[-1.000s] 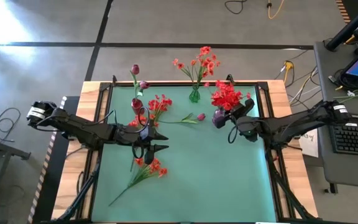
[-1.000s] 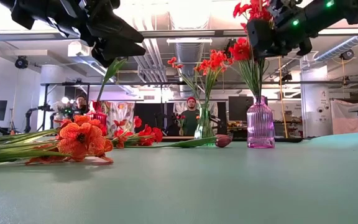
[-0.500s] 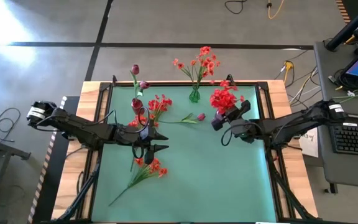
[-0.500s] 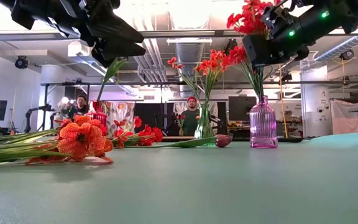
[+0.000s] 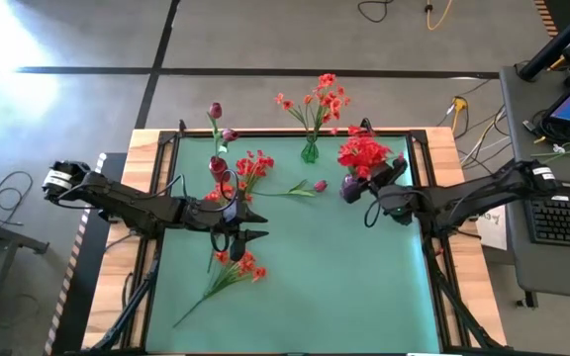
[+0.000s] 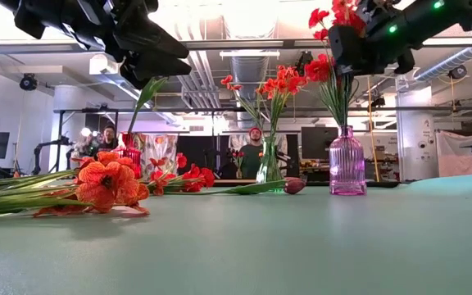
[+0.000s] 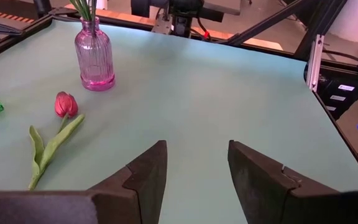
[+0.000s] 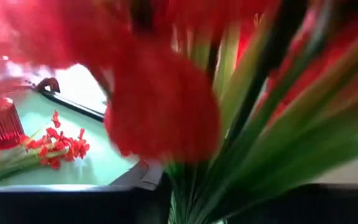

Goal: Sort flowers into vase by color
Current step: Put the bottom red flowers into the violet flower vase

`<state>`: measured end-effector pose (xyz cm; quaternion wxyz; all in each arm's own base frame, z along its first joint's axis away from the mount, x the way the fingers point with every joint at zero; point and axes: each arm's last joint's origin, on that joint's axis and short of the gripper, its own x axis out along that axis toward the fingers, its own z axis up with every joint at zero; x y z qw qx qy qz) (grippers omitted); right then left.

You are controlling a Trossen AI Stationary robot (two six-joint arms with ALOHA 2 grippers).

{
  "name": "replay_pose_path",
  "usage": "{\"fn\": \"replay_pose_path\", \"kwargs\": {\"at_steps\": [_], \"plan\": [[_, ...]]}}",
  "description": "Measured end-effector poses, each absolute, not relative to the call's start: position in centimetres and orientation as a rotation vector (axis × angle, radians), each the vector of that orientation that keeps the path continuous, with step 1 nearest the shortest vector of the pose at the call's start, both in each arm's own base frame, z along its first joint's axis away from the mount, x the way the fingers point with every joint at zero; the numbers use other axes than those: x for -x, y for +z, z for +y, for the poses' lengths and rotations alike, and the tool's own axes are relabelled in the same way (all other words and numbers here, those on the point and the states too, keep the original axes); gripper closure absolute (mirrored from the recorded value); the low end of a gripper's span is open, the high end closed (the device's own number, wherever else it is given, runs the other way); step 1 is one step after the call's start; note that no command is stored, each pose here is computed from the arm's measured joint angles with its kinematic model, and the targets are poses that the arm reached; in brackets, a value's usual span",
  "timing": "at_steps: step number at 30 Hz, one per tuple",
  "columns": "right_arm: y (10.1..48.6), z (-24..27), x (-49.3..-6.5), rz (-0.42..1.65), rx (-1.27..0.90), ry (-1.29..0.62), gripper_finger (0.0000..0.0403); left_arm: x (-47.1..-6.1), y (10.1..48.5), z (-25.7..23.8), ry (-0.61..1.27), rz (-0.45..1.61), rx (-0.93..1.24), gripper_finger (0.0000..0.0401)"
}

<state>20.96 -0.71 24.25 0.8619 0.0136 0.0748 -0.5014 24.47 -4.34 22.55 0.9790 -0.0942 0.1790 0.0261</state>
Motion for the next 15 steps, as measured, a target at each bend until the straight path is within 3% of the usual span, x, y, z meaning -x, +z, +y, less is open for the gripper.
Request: {"fn": "replay_pose_path", "kwargs": {"at_steps": [9, 15], "plan": [[24.8, -0.8, -19.8, 0.157, -0.058, -1.044, 0.0255, -24.5, 22.5, -4.3, 0.053, 0.367, 0.188, 0.0243], [24.7, -0.7, -19.8, 0.158, -0.069, -1.029, 0.0284, -24.5, 22.5, -4.3, 0.053, 0.366, 0.188, 0.0243]]}}
